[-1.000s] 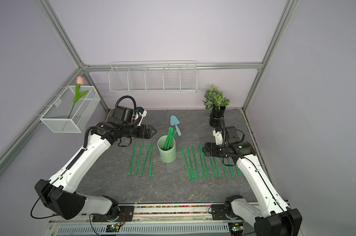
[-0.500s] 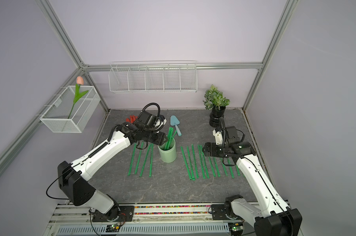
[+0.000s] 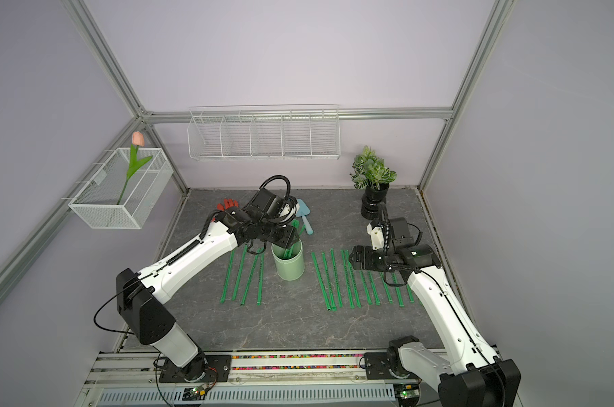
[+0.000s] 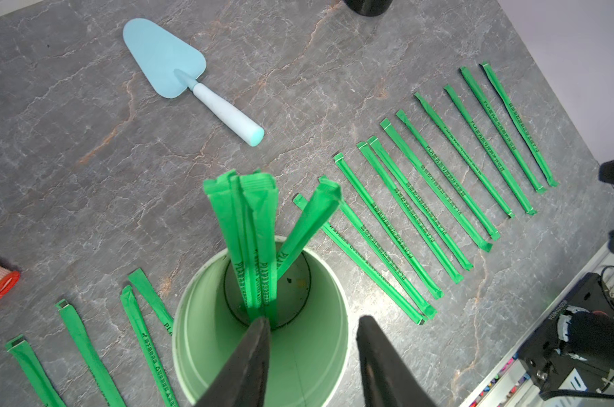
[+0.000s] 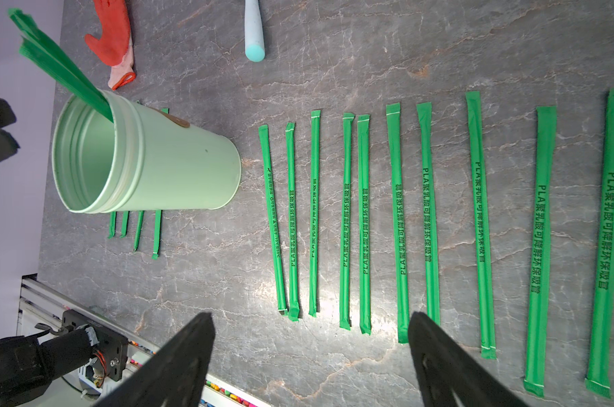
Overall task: Take the straws out of the storage container
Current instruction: Pick up the straw from the container.
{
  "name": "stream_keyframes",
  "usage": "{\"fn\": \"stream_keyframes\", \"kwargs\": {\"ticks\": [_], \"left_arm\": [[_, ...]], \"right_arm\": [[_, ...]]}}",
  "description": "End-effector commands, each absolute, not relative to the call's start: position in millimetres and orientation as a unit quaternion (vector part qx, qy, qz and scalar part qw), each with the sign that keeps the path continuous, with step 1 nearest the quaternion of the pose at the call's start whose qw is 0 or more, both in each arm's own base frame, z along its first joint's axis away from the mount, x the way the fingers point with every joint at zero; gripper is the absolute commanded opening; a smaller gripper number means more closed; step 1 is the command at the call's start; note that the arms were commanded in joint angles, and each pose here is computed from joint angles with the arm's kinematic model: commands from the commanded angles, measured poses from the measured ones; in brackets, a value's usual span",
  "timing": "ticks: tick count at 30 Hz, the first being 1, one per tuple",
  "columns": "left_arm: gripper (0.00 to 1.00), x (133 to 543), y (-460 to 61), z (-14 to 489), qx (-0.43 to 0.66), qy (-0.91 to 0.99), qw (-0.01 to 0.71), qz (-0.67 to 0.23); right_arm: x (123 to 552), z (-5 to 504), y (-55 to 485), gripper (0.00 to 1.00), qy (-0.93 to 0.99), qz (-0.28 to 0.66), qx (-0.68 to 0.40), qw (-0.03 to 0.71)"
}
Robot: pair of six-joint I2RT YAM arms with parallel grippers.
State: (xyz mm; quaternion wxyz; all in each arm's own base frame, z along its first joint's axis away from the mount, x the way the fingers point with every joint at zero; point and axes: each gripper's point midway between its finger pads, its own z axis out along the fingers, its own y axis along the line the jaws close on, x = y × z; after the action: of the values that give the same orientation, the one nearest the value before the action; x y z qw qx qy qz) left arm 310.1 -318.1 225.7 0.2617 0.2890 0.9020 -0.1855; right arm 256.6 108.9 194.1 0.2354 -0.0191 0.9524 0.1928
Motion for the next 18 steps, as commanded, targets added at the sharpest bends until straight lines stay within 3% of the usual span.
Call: {"fn": "stream_keyframes", "kwargs": {"ticks": [1, 18], "left_arm": [[0.44, 315, -324, 224, 0.307, 0.898, 0.264, -0.174], [0.41, 331, -339, 201, 0.322, 0.903, 0.238, -0.153]], "right_arm": [[257, 187, 109, 0.89, 0.955, 0.191, -0.017, 0.227], [257, 181, 111, 0.89, 0.957, 0.194, -0.017, 0.217]]}}
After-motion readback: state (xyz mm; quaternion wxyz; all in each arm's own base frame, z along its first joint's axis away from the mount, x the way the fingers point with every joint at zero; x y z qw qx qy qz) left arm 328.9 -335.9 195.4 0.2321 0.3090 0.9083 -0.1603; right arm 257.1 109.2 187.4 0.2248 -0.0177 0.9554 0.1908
